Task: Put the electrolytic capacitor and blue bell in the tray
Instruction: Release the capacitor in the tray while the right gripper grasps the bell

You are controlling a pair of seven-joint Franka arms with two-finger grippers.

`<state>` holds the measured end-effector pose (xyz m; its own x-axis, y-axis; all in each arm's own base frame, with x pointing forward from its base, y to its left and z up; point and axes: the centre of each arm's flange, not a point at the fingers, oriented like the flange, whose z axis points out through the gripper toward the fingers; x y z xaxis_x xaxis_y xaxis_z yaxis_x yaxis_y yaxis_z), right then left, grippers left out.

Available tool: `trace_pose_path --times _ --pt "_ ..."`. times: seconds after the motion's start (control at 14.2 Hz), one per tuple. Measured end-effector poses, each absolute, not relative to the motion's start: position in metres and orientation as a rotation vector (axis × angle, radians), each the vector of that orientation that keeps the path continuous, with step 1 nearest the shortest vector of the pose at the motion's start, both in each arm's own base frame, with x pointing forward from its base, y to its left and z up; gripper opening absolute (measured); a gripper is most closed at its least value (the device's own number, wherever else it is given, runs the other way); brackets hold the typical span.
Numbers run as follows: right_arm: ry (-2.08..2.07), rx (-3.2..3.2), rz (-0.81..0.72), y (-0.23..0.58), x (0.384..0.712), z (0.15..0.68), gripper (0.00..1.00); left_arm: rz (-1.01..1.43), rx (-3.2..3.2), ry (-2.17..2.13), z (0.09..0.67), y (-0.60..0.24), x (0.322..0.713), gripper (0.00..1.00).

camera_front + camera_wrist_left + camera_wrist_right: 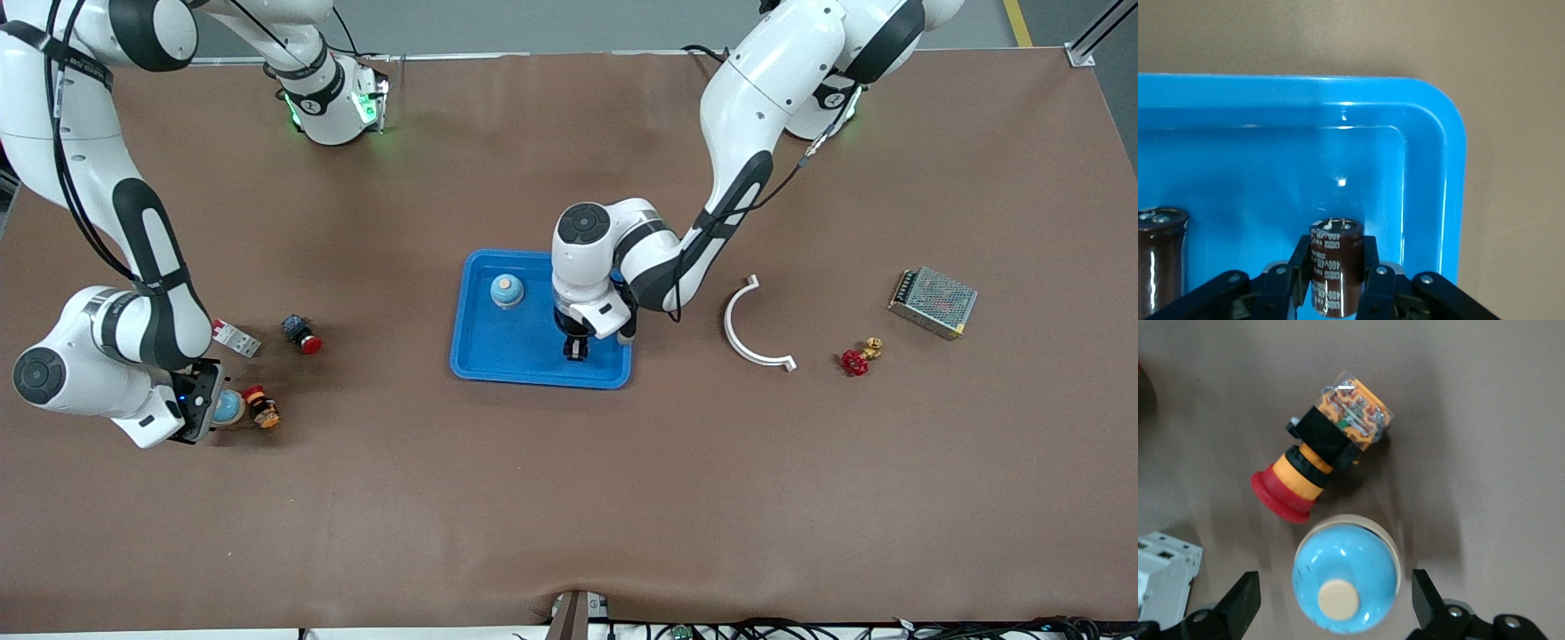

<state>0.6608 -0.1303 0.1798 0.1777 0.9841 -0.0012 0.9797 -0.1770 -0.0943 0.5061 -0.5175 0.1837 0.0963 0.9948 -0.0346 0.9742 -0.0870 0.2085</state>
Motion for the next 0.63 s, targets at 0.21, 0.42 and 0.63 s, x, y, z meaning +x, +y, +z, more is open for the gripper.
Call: trace_pose_path --times 0.21,0.42,0.63 --pt "-1.97 -2.354 0.082 -0.126 0.658 0.174 1.0 0.175 2.183 1.982 0.184 -0.523 0.507 0.34" --pt "-1.971 -2.355 0.079 -0.126 0.659 0.175 1.0 0.184 2.188 1.972 0.181 -0.529 0.505 0.34" --pt "-1.971 -2.355 0.078 -0.126 0.659 0.175 0.85 0.191 2.196 1.966 0.179 -0.531 0.503 0.34"
